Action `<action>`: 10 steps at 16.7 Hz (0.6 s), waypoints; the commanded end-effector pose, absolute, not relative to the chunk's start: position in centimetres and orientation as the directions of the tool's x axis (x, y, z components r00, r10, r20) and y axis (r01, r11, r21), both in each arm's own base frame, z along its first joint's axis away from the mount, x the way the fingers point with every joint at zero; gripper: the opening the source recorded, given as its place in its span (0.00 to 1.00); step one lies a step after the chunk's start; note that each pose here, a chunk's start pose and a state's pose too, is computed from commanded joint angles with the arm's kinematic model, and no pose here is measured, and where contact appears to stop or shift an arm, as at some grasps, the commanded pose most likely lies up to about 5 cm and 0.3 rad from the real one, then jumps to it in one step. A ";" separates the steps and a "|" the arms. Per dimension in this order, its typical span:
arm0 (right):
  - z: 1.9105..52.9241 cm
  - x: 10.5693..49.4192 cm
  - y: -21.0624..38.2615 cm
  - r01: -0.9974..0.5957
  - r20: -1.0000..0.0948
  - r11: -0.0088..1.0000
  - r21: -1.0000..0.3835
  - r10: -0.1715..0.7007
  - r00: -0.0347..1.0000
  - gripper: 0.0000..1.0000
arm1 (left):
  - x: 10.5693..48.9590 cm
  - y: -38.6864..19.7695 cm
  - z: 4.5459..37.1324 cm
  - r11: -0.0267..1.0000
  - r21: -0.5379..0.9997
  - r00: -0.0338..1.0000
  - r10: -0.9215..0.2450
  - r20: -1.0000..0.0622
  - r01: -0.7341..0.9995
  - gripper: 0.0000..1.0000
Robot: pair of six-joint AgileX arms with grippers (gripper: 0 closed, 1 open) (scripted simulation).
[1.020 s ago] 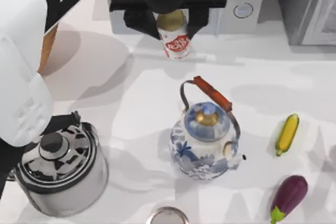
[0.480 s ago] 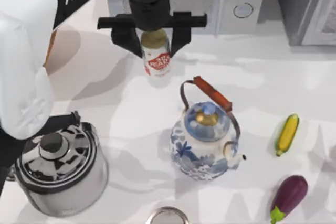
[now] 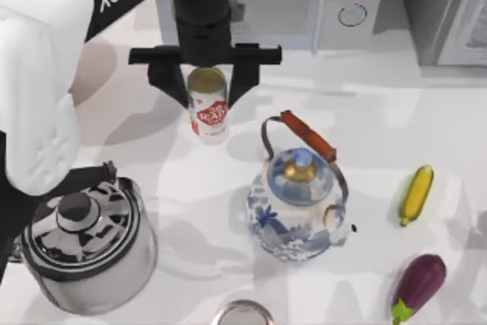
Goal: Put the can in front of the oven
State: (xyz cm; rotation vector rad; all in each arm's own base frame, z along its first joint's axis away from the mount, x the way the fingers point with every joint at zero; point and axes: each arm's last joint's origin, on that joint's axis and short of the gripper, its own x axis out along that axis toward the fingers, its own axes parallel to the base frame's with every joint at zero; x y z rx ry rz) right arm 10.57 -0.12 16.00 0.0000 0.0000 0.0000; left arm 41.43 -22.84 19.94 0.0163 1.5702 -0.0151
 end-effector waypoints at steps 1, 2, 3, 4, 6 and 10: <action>16.0 10.6 -0.1 0.000 0.000 1.000 0.000 0.000 1.000 1.00 | 41.4 -22.8 19.9 1.000 0.001 0.001 0.001 -1.000 0.020 0.08; 16.0 10.6 -0.1 0.000 0.000 1.000 0.000 0.000 1.000 1.00 | 41.4 -22.8 19.9 1.000 0.001 0.001 0.001 -1.000 0.020 0.15; 16.0 10.6 -0.1 0.000 0.000 1.000 0.000 0.000 1.000 1.00 | 41.4 -22.8 19.9 1.000 0.001 0.001 0.001 -1.000 0.020 0.23; 16.0 10.6 -0.1 0.000 0.000 1.000 0.000 0.000 1.000 1.00 | 41.4 -22.8 19.9 1.000 0.001 0.001 0.001 -1.000 0.020 0.30; 16.0 10.6 -0.1 0.000 0.000 1.000 0.000 0.000 1.000 1.00 | 41.4 -22.8 19.9 1.000 0.001 0.001 0.001 -1.000 0.020 0.45; 16.0 10.6 -0.1 0.000 0.000 1.000 0.000 0.000 1.000 1.00 | 41.4 -22.8 19.9 1.000 0.001 0.001 0.001 -1.000 0.020 0.75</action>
